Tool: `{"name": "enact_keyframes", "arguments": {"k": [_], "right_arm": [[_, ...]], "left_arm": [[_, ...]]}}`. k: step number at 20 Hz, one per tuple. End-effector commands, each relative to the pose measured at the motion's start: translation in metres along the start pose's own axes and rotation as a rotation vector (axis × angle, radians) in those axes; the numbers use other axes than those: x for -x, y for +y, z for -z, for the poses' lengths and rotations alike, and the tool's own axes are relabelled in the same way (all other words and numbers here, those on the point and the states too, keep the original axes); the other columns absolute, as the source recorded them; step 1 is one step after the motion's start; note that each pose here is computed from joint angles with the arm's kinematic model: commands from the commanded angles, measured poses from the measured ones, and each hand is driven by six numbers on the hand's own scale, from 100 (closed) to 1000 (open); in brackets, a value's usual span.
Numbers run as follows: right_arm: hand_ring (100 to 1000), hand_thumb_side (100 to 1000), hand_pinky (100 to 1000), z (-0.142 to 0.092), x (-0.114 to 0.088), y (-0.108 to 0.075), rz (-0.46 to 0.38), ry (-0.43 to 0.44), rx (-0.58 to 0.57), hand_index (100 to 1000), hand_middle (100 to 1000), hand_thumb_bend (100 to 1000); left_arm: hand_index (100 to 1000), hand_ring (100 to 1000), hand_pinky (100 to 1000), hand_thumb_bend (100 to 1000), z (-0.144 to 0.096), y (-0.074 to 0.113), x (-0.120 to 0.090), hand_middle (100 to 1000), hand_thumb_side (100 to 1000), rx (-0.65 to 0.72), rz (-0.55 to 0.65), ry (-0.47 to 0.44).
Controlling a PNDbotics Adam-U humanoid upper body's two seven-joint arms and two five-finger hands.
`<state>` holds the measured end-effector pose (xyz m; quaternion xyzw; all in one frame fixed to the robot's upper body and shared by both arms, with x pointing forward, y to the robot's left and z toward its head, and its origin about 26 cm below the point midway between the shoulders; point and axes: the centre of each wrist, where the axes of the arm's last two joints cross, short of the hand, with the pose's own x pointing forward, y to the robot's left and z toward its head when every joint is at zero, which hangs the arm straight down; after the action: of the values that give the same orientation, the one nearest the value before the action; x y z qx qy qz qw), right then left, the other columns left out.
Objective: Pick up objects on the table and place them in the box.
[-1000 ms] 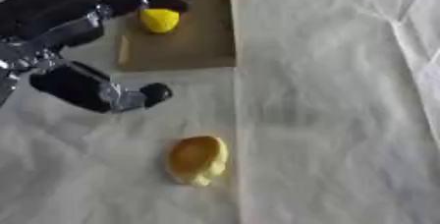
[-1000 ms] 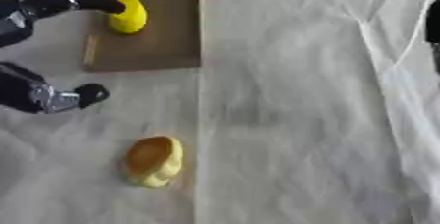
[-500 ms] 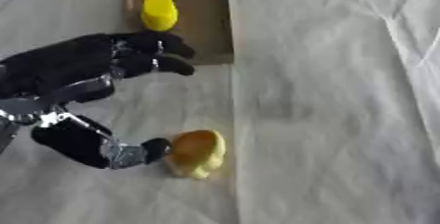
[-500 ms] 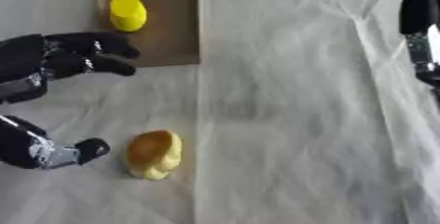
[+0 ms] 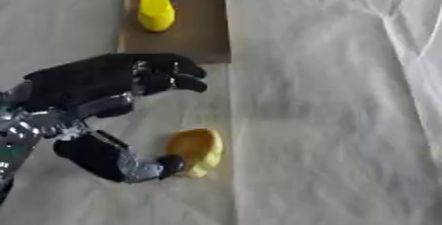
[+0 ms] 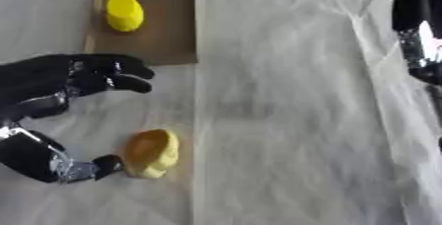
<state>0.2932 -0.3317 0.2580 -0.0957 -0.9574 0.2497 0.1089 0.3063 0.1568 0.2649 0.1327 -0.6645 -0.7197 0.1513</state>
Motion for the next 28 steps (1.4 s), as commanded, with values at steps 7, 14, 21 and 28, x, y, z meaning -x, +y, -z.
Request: {"name": "enact_keyframes", "arguments": {"k": [7, 14, 21, 28], "right_arm": [[878, 532, 936, 0.005, -0.005, -0.007, -0.024, -0.002, -0.041, 879, 658, 100], [879, 532, 938, 0.004, -0.005, -0.004, -0.012, 0.003, -0.053, 880, 656, 100], [884, 532, 941, 0.003, -0.004, -0.003, -0.008, 0.015, -0.053, 882, 655, 100], [888, 531, 943, 0.002, -0.004, -0.002, -0.01, 0.021, -0.051, 883, 655, 100]], "left_arm": [[953, 1000, 956, 498, 0.009, -0.008, 0.013, 927, 631, 0.19, 0.0, 0.056], [953, 1000, 955, 518, 0.017, -0.025, 0.037, 910, 657, 0.238, 0.032, 0.132], [946, 1000, 934, 487, 0.019, -0.036, 0.04, 894, 660, 0.104, 0.022, 0.127], [940, 1000, 925, 461, 0.026, -0.045, 0.035, 871, 704, 0.037, -0.056, 0.131]]}}
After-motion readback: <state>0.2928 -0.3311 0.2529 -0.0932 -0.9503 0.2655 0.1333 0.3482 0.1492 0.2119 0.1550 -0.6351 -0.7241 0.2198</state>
